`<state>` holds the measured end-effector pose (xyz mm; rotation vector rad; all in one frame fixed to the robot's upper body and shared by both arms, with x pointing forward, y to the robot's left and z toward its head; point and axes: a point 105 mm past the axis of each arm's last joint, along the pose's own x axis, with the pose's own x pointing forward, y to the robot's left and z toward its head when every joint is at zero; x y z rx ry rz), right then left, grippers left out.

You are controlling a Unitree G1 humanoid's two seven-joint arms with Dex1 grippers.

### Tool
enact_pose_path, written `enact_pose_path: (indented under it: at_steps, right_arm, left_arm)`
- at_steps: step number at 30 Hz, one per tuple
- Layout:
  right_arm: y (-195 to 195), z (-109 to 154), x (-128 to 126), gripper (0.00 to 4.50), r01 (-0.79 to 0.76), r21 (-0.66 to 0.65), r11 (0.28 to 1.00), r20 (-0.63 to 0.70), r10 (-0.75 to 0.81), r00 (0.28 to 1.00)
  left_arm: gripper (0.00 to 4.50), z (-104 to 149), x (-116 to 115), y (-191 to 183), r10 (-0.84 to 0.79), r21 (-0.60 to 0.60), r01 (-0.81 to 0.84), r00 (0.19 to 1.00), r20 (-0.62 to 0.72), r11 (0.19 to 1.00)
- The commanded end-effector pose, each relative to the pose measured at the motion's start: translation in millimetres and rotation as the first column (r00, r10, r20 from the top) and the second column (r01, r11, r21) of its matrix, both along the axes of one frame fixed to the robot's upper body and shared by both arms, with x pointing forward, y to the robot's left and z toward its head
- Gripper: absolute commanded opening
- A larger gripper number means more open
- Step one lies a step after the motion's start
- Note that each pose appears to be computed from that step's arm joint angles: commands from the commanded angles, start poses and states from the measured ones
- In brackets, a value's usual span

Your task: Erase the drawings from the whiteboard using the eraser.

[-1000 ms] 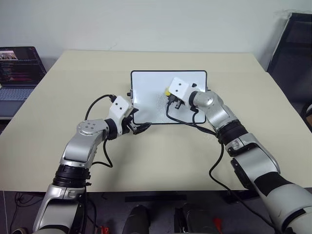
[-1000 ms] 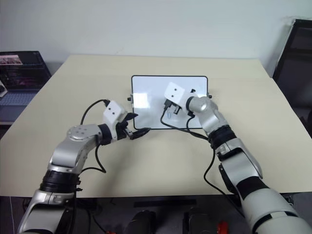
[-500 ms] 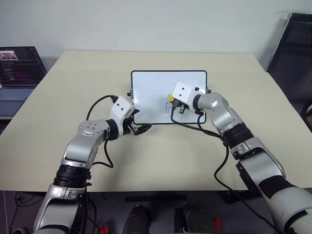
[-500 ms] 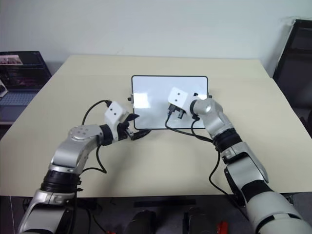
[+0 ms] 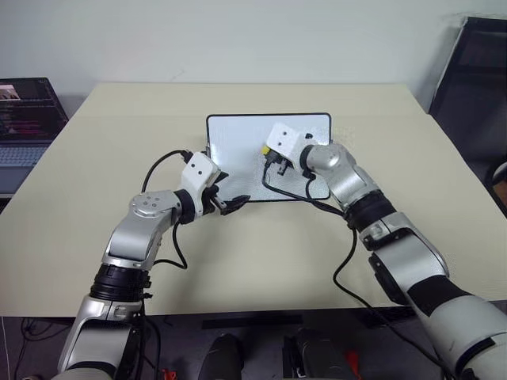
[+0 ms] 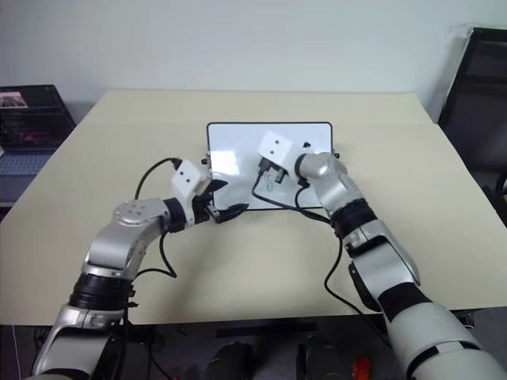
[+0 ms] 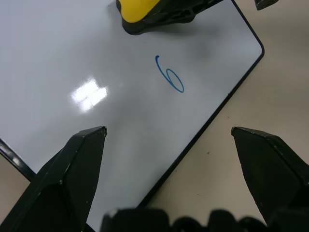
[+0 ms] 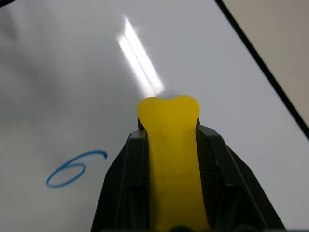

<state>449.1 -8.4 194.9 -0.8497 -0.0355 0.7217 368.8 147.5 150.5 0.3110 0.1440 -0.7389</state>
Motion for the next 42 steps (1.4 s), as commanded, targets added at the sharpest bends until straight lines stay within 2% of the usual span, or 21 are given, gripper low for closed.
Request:
enact_pose_path:
  at_steps: [1,8,12,18,20,23,28,31,36,42]
  right_arm:
    - [5,20,4,0.98,0.000,0.042,0.999,0.054,-0.002,0.999]
    - [-14,10,11,0.98,0.052,0.029,0.998,0.024,-0.053,0.998]
    - [-46,-1,15,0.98,0.107,0.020,0.994,-0.024,-0.106,0.994]
    - [-63,-13,5,0.98,0.108,0.022,0.994,-0.061,-0.107,0.992]
    - [-61,-12,1,0.98,0.100,0.044,0.994,-0.065,-0.097,0.993]
    - [-50,4,-8,0.98,0.067,0.143,0.988,-0.057,-0.059,0.997]
    - [-38,48,-40,0.98,-0.035,0.373,0.927,-0.043,0.055,0.998]
    - [-42,61,-69,0.98,-0.097,0.458,0.883,-0.048,0.134,0.990]
    - [-59,48,-109,0.98,-0.125,0.511,0.851,-0.079,0.192,0.978]
    - [-71,16,-141,0.98,-0.042,0.590,0.806,-0.149,0.160,0.976]
  left_arm:
    - [4.50,21,3,0,0.009,-0.031,-0.007,0.997,0.073,0.999]
    - [4.50,24,5,2,0.023,-0.036,-0.020,0.996,0.082,0.999]
    - [4.50,24,6,2,0.022,-0.037,-0.019,0.996,0.081,0.999]
    - [4.50,24,7,2,0.013,-0.036,-0.011,0.997,0.078,0.999]
    - [4.50,24,8,2,0.011,-0.035,-0.008,0.997,0.076,0.999]
    - [4.50,22,8,2,0.005,-0.035,-0.002,0.997,0.074,0.999]
    - [4.50,20,5,5,0.002,-0.040,0.001,0.997,0.076,0.999]
    - [4.50,22,0,7,0.005,-0.054,0.000,0.996,0.088,0.999]
    - [4.50,28,-10,14,0.022,-0.101,-0.010,0.993,0.117,0.995]
    - [4.50,28,-23,24,0.050,-0.160,-0.028,0.989,0.137,0.987]
